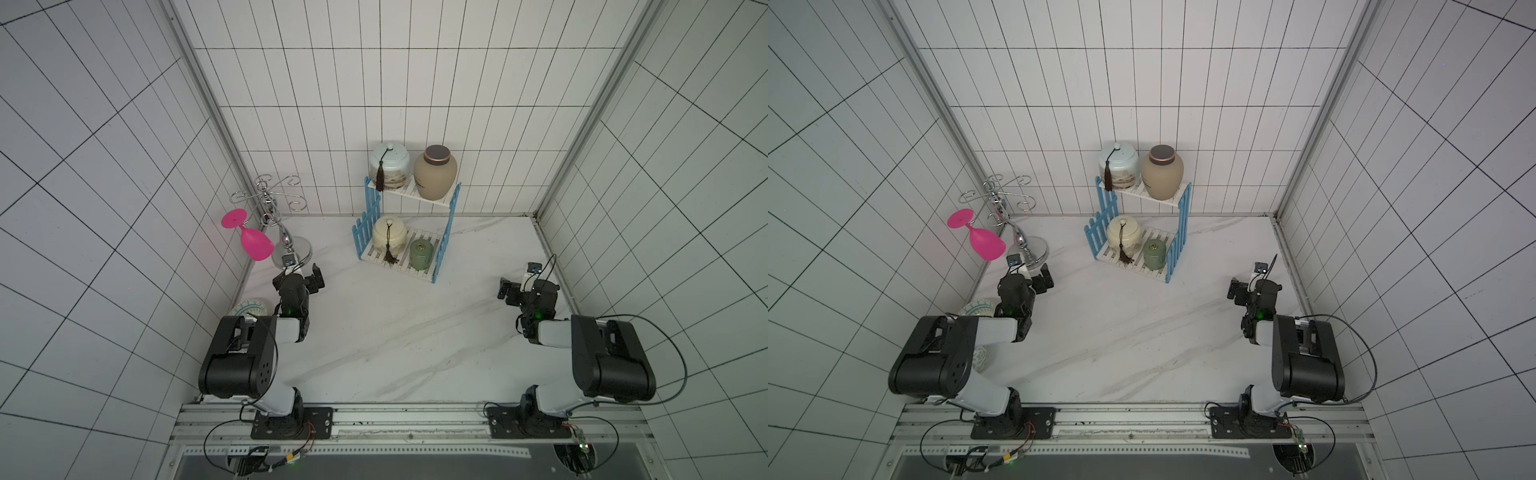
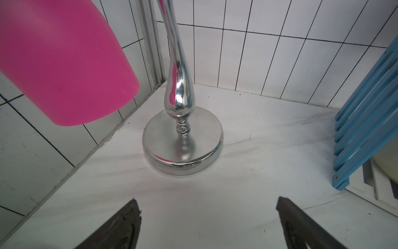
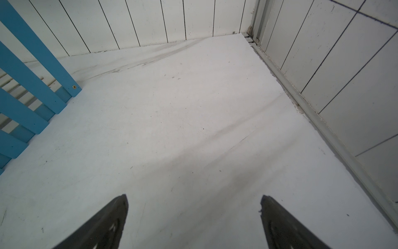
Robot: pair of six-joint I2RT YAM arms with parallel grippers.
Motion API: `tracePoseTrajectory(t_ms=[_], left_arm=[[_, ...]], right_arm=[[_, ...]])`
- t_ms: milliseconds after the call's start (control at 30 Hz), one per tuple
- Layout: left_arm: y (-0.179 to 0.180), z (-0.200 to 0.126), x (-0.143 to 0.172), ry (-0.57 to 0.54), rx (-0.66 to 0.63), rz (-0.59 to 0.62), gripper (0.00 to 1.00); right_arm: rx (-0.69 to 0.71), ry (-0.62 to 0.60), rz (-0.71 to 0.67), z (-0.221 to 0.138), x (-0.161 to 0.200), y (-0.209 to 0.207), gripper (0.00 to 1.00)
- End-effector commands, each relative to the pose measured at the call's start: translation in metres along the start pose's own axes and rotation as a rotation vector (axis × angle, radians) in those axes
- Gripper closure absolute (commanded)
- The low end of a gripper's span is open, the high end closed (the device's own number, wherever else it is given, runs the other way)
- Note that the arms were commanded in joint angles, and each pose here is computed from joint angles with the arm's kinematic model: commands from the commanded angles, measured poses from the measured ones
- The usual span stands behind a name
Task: Remove the tea canisters from the shelf
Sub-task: Adjust the shelf at the center of the board.
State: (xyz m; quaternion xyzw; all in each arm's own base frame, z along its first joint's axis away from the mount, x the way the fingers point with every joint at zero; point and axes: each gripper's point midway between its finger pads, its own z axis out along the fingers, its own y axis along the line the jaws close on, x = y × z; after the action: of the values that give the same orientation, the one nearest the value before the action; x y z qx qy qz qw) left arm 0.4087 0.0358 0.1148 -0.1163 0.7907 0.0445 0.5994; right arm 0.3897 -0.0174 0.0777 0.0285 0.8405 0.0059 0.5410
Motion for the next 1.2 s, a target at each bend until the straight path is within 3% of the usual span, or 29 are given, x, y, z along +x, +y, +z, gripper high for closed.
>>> tracePoseTrajectory(t_ms=[0, 267, 467, 667, 800, 1033, 1167], left_arm=[[-0.003, 0.004, 0.0, 0.006, 0.014, 0.004, 0.01], [-0.01, -0.006, -0.02, -0.037, 0.045, 0.023, 0.01], [-0.025, -0.024, -0.043, 0.057, 0.122, 0.047, 0.01], [-0.025, -0.05, -0.078, 0.188, 0.094, 0.032, 0.01], [-0.028, -0.068, -0.086, 0.288, 0.112, 0.041, 0.01], [-0.042, -0.088, -0.084, 0.269, 0.267, 0.092, 0.01], [-0.031, -0.084, -0.082, 0.257, 0.251, 0.074, 0.01]], right_arm=[[-0.01, -0.052, 0.003, 0.005, -0.02, 0.0, 0.01], [0.069, -0.069, 0.033, -0.001, -0.026, -0.012, 0.01], [0.163, -0.015, 0.095, -0.019, -0.046, -0.026, 0.01], [0.239, -0.062, 0.236, -0.056, -0.087, -0.037, 0.01], [0.302, -0.065, 0.46, -0.086, -0.11, -0.046, 0.01], [0.131, 0.067, 0.638, -0.079, -0.103, -0.009, 0.01], [0.111, 0.109, 0.52, -0.077, -0.112, 0.023, 0.01]])
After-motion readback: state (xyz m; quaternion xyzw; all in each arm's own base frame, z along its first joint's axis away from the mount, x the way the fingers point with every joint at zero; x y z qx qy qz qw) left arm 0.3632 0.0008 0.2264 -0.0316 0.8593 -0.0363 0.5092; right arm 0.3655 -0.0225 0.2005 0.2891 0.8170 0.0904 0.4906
